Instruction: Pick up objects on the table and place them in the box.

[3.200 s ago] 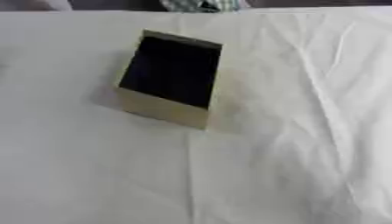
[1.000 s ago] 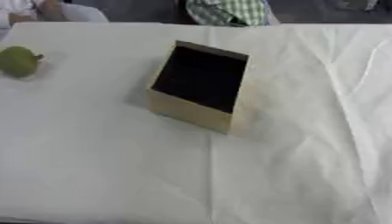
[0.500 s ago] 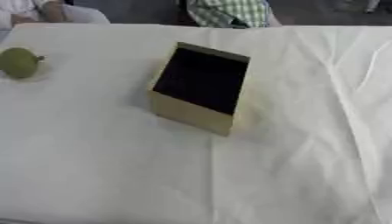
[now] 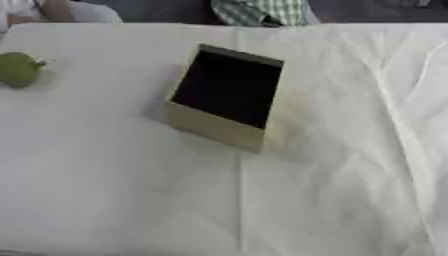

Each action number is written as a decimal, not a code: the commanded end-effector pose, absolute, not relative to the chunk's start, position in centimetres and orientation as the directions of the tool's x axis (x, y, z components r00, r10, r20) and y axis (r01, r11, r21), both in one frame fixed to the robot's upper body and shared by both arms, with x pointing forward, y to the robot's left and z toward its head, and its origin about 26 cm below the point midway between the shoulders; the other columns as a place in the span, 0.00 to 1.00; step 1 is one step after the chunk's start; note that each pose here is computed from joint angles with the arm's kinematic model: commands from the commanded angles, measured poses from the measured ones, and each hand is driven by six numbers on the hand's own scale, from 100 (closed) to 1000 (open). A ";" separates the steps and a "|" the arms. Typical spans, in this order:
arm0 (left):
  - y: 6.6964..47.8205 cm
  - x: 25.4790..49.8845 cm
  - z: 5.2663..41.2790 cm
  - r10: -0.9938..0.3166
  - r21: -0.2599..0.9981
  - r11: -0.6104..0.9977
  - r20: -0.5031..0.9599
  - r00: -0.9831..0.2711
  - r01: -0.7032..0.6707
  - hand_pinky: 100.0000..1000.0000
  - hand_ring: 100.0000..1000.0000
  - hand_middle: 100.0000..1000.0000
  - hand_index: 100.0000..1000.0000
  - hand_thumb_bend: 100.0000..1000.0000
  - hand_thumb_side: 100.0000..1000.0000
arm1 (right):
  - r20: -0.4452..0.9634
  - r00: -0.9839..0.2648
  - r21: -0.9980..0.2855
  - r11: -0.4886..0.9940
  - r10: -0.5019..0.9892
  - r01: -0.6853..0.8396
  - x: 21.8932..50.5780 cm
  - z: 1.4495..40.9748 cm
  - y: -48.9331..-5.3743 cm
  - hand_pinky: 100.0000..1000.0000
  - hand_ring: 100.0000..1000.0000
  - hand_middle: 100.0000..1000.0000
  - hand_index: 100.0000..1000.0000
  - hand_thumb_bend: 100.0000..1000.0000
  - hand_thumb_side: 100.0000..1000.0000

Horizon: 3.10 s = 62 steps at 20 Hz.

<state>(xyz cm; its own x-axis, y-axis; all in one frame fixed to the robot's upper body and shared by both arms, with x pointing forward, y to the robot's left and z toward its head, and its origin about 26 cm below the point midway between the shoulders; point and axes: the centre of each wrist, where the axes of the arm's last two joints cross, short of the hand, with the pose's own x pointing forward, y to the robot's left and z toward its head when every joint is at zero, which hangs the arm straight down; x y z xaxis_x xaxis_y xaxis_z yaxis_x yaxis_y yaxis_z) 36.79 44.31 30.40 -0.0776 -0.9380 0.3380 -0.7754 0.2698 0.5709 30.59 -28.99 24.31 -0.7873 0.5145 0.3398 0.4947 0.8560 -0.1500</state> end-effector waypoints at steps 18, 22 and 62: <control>50.8 40.6 30.5 -0.917 0.912 0.045 0.200 0.346 -0.407 0.81 0.79 0.72 0.86 0.68 0.33 | 0.279 -0.808 -0.174 0.855 0.519 0.489 30.3 25.9 -28.8 0.80 0.68 0.69 0.76 0.00 0.49; 51.3 40.7 29.2 -0.909 0.926 0.073 0.215 0.358 -0.371 0.85 0.82 0.74 0.86 0.68 0.22 | 0.279 -0.810 -0.174 0.856 0.517 0.487 30.3 26.0 -28.7 0.80 0.68 0.69 0.76 0.00 0.49; 49.8 42.4 28.1 -0.935 0.990 0.080 0.115 0.337 -0.116 0.91 0.87 0.79 0.89 0.54 0.00 | 0.283 -0.817 -0.187 0.864 0.503 0.467 30.3 26.0 -28.4 0.80 0.68 0.68 0.75 0.00 0.50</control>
<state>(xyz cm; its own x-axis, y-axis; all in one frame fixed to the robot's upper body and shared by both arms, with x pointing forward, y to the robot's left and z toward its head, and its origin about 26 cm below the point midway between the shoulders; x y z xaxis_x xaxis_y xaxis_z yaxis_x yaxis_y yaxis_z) 42.81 49.44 26.01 0.3365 -0.9324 0.1316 -0.0679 0.1154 0.9910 30.77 -28.29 24.88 -0.8032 0.5005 0.3232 0.4668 0.8657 -0.1805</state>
